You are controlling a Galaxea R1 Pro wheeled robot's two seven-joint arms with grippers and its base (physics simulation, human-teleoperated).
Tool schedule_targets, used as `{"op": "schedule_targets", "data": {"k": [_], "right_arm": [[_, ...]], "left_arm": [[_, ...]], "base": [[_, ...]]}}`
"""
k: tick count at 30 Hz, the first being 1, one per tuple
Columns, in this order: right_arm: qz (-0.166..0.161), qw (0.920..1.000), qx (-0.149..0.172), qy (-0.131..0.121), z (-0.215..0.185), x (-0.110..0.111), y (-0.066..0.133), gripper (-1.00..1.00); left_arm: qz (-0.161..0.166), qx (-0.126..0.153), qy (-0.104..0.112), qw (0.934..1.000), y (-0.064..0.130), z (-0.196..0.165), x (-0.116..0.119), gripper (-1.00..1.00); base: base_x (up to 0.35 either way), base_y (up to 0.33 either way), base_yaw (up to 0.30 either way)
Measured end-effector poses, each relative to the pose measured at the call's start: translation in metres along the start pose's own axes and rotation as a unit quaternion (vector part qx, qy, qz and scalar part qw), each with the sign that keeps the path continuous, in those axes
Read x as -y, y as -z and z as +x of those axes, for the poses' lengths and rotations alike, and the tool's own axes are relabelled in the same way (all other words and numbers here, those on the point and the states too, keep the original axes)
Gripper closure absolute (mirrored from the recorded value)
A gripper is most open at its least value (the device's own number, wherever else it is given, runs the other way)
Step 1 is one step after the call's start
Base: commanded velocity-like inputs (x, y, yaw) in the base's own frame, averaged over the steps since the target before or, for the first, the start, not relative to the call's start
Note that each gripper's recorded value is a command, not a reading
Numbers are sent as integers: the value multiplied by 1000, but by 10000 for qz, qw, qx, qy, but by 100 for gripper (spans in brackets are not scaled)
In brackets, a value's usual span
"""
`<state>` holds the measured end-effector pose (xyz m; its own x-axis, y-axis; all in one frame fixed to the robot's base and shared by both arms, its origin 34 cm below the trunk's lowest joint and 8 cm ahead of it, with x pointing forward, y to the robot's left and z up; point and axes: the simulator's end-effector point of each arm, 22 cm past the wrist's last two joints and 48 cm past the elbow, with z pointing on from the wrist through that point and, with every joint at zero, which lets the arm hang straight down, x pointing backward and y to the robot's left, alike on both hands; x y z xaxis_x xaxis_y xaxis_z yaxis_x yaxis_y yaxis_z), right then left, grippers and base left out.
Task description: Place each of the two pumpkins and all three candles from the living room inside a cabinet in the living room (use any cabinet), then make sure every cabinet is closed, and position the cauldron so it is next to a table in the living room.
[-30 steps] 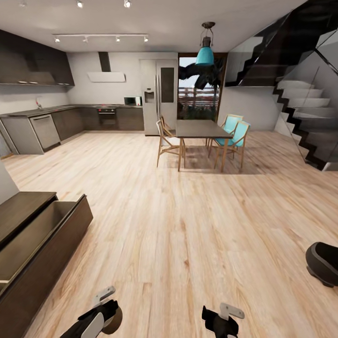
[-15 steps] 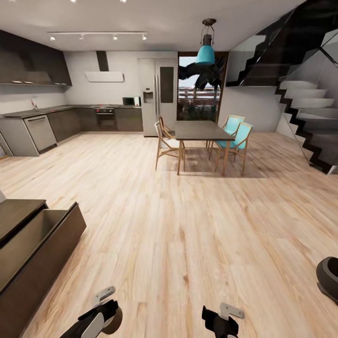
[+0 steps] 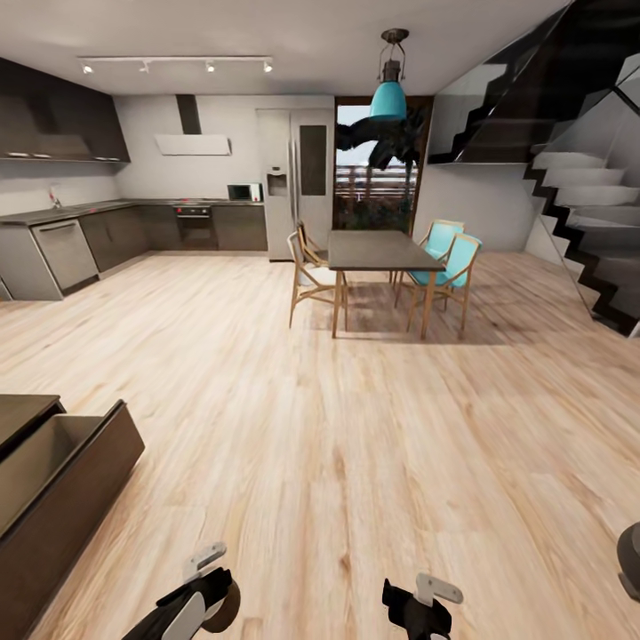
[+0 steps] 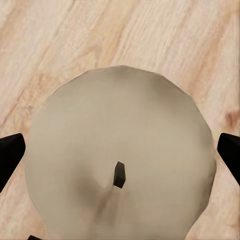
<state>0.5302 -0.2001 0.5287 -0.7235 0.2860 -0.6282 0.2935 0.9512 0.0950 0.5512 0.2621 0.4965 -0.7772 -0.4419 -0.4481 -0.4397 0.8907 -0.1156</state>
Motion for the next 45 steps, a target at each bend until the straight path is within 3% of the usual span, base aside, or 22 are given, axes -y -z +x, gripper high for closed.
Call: {"op": "schedule_targets", "data": {"k": [45], "right_arm": [[0,10000,5,6,0,0,0,-100]], "left_arm": [[5,-4,-6,10000,0,1,1,100]], "base": [[331,-89,0]]}}
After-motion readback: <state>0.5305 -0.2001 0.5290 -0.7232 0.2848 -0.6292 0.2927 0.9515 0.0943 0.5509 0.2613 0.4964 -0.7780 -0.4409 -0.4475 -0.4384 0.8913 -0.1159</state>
